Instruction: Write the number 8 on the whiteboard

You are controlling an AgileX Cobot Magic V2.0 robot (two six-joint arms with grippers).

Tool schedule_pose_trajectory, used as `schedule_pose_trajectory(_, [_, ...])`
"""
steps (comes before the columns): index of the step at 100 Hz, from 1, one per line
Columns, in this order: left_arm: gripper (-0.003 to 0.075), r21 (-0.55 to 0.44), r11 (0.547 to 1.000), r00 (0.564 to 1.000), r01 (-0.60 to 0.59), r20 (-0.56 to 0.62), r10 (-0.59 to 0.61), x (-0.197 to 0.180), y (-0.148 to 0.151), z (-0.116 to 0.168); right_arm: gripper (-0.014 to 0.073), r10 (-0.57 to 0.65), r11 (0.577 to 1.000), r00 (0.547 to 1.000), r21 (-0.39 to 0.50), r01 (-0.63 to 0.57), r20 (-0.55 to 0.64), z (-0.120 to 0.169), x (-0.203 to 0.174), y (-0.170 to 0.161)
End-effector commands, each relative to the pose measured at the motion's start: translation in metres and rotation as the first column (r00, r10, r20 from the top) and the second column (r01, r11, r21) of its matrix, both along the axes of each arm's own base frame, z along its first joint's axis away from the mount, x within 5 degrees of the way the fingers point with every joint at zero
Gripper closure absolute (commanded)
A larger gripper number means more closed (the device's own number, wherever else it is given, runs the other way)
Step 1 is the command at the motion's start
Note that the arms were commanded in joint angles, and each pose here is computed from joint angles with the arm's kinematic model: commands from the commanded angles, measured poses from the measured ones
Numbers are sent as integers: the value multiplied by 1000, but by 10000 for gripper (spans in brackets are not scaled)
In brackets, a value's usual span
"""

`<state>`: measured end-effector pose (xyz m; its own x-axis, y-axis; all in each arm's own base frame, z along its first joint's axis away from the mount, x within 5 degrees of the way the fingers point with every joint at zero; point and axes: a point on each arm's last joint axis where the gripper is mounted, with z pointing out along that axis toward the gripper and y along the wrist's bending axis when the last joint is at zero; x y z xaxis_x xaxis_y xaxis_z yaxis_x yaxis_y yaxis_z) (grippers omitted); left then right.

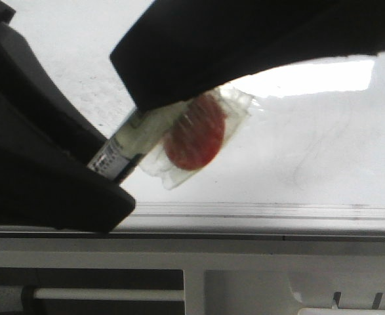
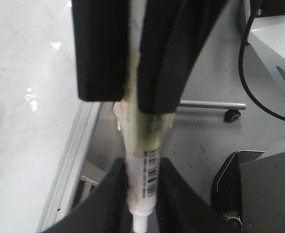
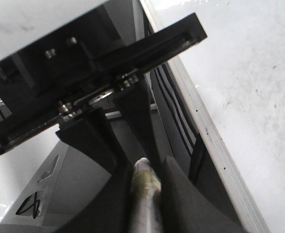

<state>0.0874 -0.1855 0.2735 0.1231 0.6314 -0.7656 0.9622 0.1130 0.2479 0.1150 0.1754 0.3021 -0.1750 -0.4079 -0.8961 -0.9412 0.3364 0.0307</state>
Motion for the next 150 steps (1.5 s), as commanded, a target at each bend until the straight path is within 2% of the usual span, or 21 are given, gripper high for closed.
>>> schedule_pose_trajectory(1, [474, -167, 984, 996, -68, 43, 76, 4, -1, 26, 657, 52, 998, 998, 42, -51, -25, 13, -7, 1])
schedule_pose_trajectory(10, [336, -219, 972, 995, -87, 19, 94, 0, 6, 35, 657, 66, 997, 998, 37, -65, -22, 15, -10, -1])
schedule_pose_trajectory(15, [297, -254, 962, 995, -97, 9, 102, -3, 11, 42, 657, 84, 996, 996, 15, -84, -3, 15, -13, -4])
schedule_pose_trajectory(30, [305, -383, 916, 992, -115, -3, 123, -18, 38, 63, 657, 21, 996, 1000, -86, -21, 1, 16, -14, -22])
schedule_pose_trajectory(39, [331, -464, 874, 988, -145, -25, 150, -26, 57, 72, 653, -56, 989, 998, -140, 53, -18, 28, -13, -36])
schedule_pose_trajectory(45, [357, -504, 845, 983, -179, -52, 177, -29, 68, 75, 641, -114, 982, 993, -149, 115, 15, 43, -11, -43])
schedule_pose_trajectory(52, [386, -542, 812, 975, -216, -74, 210, -32, 80, 77, 635, -192, 976, 980, -95, 196, 51, 64, -10, -51])
schedule_pose_trajectory(58, [423, -560, 794, 968, -238, -73, 239, -33, 88, 75, 635, -254, 967, 965, 14, 254, 66, 81, -12, -55])
schedule_pose_trajectory(67, [535, -570, 773, 953, -280, -68, 295, -32, 97, 70, 634, -311, 945, 943, 147, 293, 120, 93, -12, -60])
schedule_pose_trajectory(74, [652, -562, 761, 939, -322, -88, 332, -30, 101, 65, 634, -340, 936, 921, 167, 311, 190, 90, -9, -63])
schedule_pose_trajectory(80, [742, -554, 753, 927, -355, -104, 360, -28, 102, 61, 634, -347, 937, 898, 125, 325, 271, 80, -4, -64])
schedule_pose_trajectory(91, [741, -549, 741, 915, -388, -128, 383, -25, 104, 60, 634, -348, 937, 868, 88, 339, 353, 67, 2, -64])
schedule_pose_trajectory(100, [741, -552, 736, 912, -392, -129, 389, -25, 104, 60, 634, -345, 936, 836, 86, 342, 427, 68, 6, -63])
schedule_pose_trajectory(111, [741, -552, 736, 912, -392, -129, 389, -25, 104, 60, 634, -383, 920, 809, 113, 374, 446, 72, 11, -68])
schedule_pose_trajectory(124, [741, -552, 736, 912, -392, -129, 389, -25, 104, 60, 634, -434, 893, 801, 79, 443, 412, 66, 21, -74])
schedule_pose_trajectory(137, [741, -549, 738, 912, -394, -131, 389, -24, 104, 60, 634, -550, 835, 788, 140, 533, 279, 65, 27, -82])
schedule_pose_trajectory(150, [741, -549, 738, 912, -394, -131, 389, -24, 104, 60, 634, -547, 834, 793, 99, 542, 269, 60, 30, -81])
